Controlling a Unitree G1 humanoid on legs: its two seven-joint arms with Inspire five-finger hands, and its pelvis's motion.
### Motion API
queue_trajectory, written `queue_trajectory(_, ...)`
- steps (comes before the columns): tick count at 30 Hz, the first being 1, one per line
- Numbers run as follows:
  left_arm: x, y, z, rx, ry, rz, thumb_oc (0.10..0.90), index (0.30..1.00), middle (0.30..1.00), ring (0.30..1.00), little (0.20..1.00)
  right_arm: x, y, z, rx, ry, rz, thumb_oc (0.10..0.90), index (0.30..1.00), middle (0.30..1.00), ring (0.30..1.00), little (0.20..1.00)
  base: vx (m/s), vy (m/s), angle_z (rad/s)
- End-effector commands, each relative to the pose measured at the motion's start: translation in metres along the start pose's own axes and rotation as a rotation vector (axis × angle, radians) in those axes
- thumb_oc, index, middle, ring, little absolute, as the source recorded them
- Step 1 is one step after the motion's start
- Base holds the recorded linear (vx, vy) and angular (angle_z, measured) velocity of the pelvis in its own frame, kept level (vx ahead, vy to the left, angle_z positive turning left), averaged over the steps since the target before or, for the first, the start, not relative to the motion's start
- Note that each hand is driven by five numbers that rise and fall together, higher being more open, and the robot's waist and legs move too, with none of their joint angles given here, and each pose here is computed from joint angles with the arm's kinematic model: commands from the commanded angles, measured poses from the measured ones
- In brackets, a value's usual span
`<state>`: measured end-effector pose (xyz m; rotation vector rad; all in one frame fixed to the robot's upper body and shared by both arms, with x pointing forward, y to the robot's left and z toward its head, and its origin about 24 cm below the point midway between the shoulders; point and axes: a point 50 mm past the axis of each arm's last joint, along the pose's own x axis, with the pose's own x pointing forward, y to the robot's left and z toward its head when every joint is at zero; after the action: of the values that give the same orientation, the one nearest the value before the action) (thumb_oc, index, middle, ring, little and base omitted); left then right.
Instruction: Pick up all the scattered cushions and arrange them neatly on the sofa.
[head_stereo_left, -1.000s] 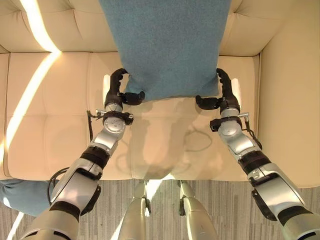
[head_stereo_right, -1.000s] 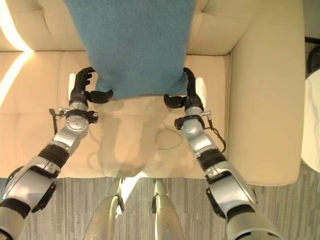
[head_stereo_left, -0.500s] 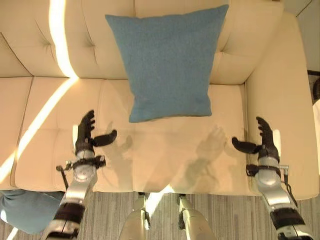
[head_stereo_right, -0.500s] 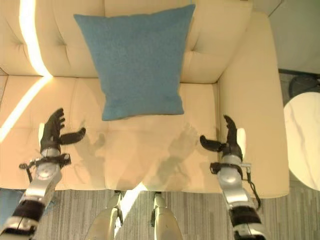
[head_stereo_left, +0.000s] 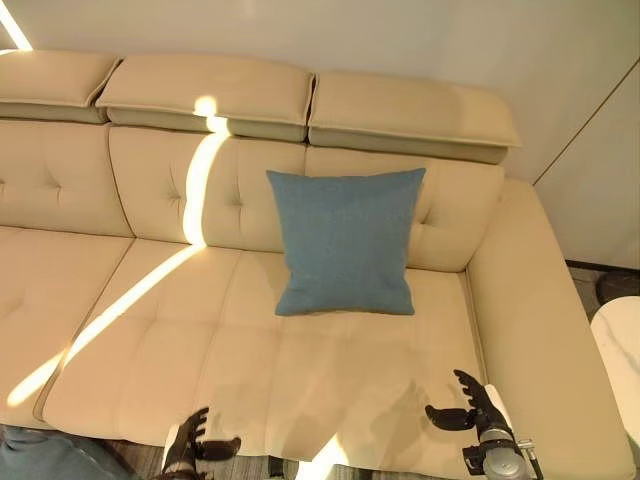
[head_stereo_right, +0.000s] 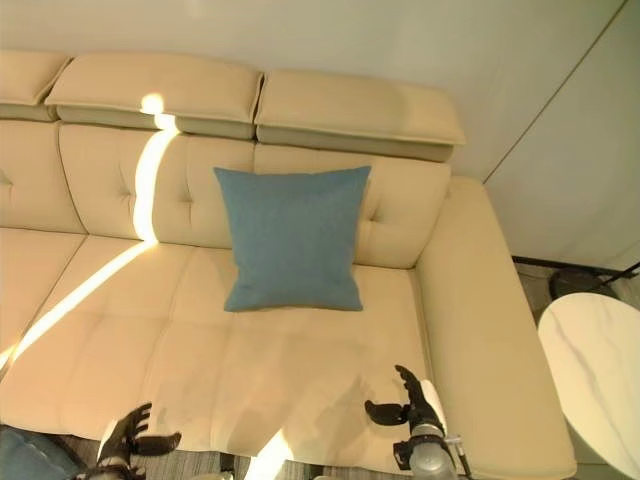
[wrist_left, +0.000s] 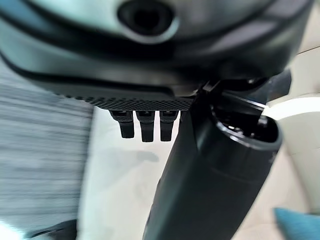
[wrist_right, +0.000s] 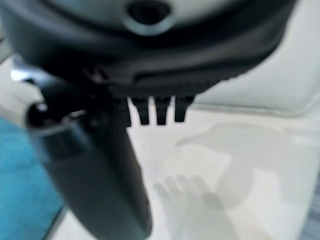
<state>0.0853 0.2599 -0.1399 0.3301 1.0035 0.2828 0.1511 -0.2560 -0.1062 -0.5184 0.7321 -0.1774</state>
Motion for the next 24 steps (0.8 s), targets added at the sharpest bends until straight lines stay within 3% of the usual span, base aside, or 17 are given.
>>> queue_trajectory(1,0.01,0.018,0.031,0.063,-0.115,0.057,0.8,0.9,0.9,0.9,0.9,0.006,-0.02,0.02,0.0,-0.111,-0.07,0.8,0.9,0.9,0.9,0.9,-0.02,-0.054,0.02)
queue_trajectory(11,0.016,0.008,0.035,0.111,-0.086,0.045,0.8,0.9,0.9,0.9,0.9,0.011,-0.013,0.0,-0.02,0.018,-0.068,0.8,0.9,0.9,0.9,0.9,-0.18,-0.011,0.25)
queue_trajectory(19,0.016,-0.016,0.038,0.131,-0.074,-0.018,0.8,0.9,0.9,0.9,0.9,0.011,-0.007,-0.018,-0.057,0.131,-0.042,0.8,0.9,0.9,0.9,0.9,-0.16,0.185,0.28)
queue_trajectory(24,0.021,-0.01,0.051,0.137,-0.104,0.012,0.8,0.9,0.9,0.9,0.9,0.014,0.008,-0.012,-0.109,0.143,0.002,0.8,0.9,0.9,0.9,0.9,-0.25,0.19,0.26)
